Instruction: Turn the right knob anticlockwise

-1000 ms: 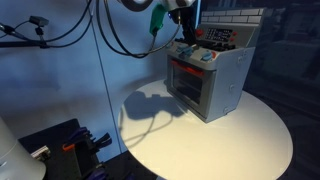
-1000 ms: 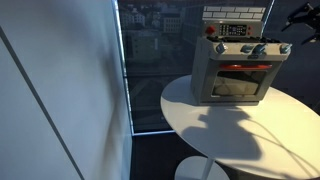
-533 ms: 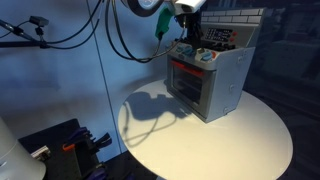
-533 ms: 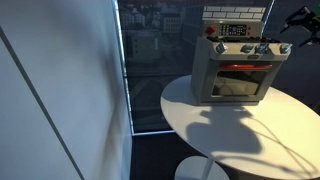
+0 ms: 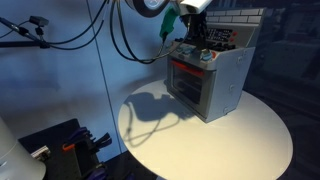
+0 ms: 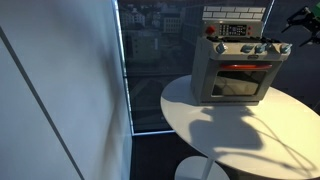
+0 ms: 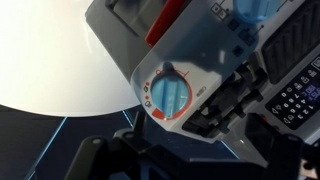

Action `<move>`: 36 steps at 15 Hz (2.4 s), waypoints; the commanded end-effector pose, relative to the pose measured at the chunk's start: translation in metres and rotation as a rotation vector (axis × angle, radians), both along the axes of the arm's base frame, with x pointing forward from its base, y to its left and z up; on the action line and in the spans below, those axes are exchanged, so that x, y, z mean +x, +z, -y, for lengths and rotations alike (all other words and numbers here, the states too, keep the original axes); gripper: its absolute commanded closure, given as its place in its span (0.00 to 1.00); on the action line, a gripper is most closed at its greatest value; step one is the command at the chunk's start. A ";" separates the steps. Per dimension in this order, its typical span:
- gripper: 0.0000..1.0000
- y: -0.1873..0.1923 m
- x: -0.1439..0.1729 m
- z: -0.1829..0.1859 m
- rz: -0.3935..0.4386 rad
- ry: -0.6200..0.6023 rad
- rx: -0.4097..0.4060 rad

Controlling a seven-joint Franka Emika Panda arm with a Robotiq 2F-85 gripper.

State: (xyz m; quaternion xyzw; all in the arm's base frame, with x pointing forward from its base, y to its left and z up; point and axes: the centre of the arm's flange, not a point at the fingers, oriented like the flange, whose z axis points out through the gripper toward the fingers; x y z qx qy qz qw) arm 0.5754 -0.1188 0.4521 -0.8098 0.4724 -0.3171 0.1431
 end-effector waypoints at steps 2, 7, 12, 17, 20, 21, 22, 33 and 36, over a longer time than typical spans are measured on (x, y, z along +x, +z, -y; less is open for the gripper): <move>0.00 0.002 0.016 0.003 0.016 -0.033 0.005; 0.00 -0.002 0.021 0.001 0.029 -0.035 0.011; 0.00 -0.006 0.025 0.000 0.041 -0.038 0.009; 0.00 -0.011 0.028 -0.001 0.038 -0.037 0.010; 0.00 -0.012 0.029 -0.003 0.039 -0.035 0.010; 0.00 -0.012 0.030 -0.004 0.039 -0.033 0.010; 0.00 -0.012 0.031 -0.004 0.039 -0.032 0.009; 0.26 -0.010 0.036 -0.007 0.046 -0.029 0.009; 0.49 -0.012 0.033 -0.002 0.041 -0.038 0.010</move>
